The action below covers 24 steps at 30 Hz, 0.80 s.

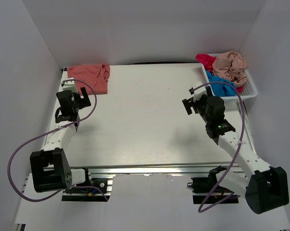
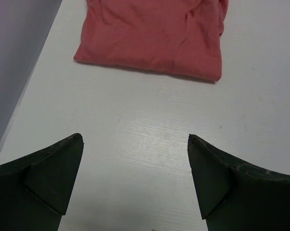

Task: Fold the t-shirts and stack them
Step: Grab crumpled tshirt from bin with the right arm

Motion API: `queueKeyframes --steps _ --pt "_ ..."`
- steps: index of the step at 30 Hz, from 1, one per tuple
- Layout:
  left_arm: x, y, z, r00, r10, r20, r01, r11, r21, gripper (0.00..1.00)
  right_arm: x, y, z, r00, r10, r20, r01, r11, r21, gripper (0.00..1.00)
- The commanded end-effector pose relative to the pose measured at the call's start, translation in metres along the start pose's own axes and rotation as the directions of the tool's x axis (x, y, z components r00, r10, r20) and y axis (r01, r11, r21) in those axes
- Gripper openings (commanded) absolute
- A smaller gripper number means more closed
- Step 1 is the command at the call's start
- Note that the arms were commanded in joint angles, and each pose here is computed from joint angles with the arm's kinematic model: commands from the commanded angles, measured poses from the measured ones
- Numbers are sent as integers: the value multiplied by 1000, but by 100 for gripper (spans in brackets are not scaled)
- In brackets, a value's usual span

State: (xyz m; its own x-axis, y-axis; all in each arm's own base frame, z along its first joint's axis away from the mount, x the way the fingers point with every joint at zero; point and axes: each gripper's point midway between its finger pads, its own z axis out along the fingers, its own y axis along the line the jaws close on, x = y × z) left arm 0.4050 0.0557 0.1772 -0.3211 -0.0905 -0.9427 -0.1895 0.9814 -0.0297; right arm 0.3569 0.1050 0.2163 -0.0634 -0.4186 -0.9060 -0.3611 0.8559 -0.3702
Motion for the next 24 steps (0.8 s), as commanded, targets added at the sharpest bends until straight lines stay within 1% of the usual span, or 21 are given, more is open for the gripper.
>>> queueKeyframes --steps 1,2,3,5,6,8,9,10,11,12,14,15,17,19,23,24 --pt "-7 8 -12 997 -10 81 14 999 -39 98 -18 -26 18 998 -54 23 54 998 28 89" --pt "0 7 -13 997 -10 70 12 999 -29 98 -16 -26 22 999 -44 18 44 999 10 89" --pt "3 5 -14 998 -11 62 12 1000 -22 98 -3 -25 30 999 -33 -24 33 999 -7 89" --pt "6 4 -13 999 -17 40 18 1000 -17 98 0 -36 39 1000 1 -30 -1 1000 -26 89" --pt "7 4 -12 999 -8 31 8 1000 -15 98 19 -48 49 997 22 -77 -24 1000 -15 89" --pt "10 5 -12 1000 4 19 -4 1000 -17 98 19 -66 62 995 52 -85 -53 999 -10 89" --pt "9 5 -13 1000 9 20 -8 1000 -16 98 44 -81 72 986 86 -142 -86 996 7 89" --pt "9 5 -13 1000 12 21 -11 1000 -14 98 34 -95 80 985 109 -134 -109 994 9 89" --pt "9 5 -14 1000 13 24 -13 1000 -16 98 40 -104 86 981 124 -148 -124 992 12 89" --pt "10 5 -15 1000 14 24 -14 1000 -16 98 63 -117 93 969 154 -194 -150 988 33 89" --pt "7 6 -17 999 13 35 -13 1000 -18 98 64 -132 102 971 146 -192 -139 989 48 89" --pt "9 6 -18 999 14 32 -13 1000 -17 98 77 -133 108 967 141 -210 -133 990 51 89" --pt "10 6 -20 999 15 35 -15 1000 -18 98 81 -138 114 973 109 -203 -100 994 54 89" --pt "14 8 -21 999 23 31 -22 999 -23 98 92 -135 121 970 110 -215 -104 994 37 89" --pt "17 10 -22 999 35 30 -34 999 -34 98 110 -136 131 957 164 -238 -161 987 32 89" --pt "17 10 -22 999 37 29 -36 999 -33 98 117 -134 133 954 177 -243 -175 984 32 87"
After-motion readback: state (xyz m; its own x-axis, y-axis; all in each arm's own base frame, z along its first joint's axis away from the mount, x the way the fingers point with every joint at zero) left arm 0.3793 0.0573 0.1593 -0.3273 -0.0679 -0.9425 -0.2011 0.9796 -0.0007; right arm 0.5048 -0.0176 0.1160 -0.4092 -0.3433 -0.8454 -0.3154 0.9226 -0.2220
